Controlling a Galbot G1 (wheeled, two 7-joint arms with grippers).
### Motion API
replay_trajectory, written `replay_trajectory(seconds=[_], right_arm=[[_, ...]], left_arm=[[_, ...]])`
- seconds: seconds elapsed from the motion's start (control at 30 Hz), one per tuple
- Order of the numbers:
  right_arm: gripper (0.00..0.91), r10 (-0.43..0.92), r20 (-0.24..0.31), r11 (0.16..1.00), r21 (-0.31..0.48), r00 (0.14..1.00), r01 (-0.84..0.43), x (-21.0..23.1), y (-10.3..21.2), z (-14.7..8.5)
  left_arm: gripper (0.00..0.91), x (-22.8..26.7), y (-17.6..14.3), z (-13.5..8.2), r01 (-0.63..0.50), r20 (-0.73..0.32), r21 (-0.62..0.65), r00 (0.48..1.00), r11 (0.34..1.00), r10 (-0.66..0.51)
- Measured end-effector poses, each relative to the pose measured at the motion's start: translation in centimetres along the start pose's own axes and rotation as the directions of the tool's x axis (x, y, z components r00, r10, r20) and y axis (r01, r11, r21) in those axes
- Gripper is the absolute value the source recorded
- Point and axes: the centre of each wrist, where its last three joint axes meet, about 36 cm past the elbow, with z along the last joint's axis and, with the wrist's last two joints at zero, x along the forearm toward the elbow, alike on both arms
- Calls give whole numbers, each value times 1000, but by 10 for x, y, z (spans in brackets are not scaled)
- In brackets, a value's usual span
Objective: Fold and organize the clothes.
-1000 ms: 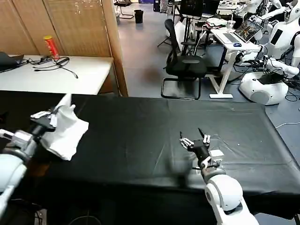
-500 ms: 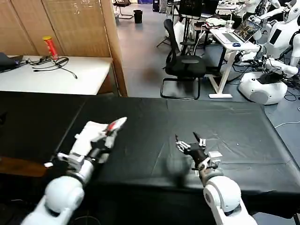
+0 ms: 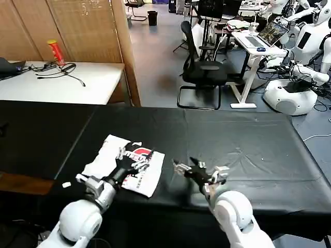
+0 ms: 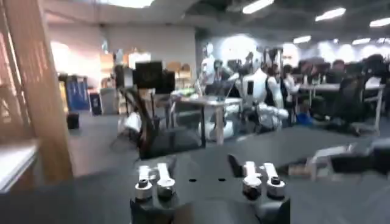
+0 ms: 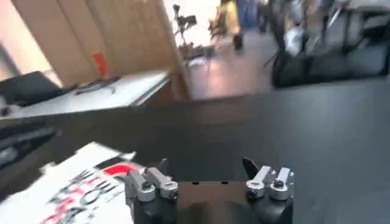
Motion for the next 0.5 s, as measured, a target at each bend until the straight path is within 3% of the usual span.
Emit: replay_trajectory(seconds=[0.27,0.3,0.33,0.4,0.47,0.5], right_arm=[[878,-60,-74,997,-54,995,56,-23,17,20],[839,-61,-81,997,-62,995,56,-26,19,22],[722,-61,-87,996,-69,994,55,-28,19,24],[683,-62,-97,995,-85,993,54,-31,21,27],[556,-66,-104,994,-99,992,55,-36,21,29],[449,-70,-105,992,-108,992,58,-38,21,30]], left_arm=[[878,4,4,13,35,-14,-28,999,999,-36],[878,5,3,14,37,-14,-34,999,999,-37],[878,5,3,15,38,-15,-38,999,999,-39],[878,6,3,16,41,-15,-40,999,998,-42],[878,7,4,17,44,-15,-41,999,998,-45],[878,7,4,17,46,-15,-42,999,998,-47]])
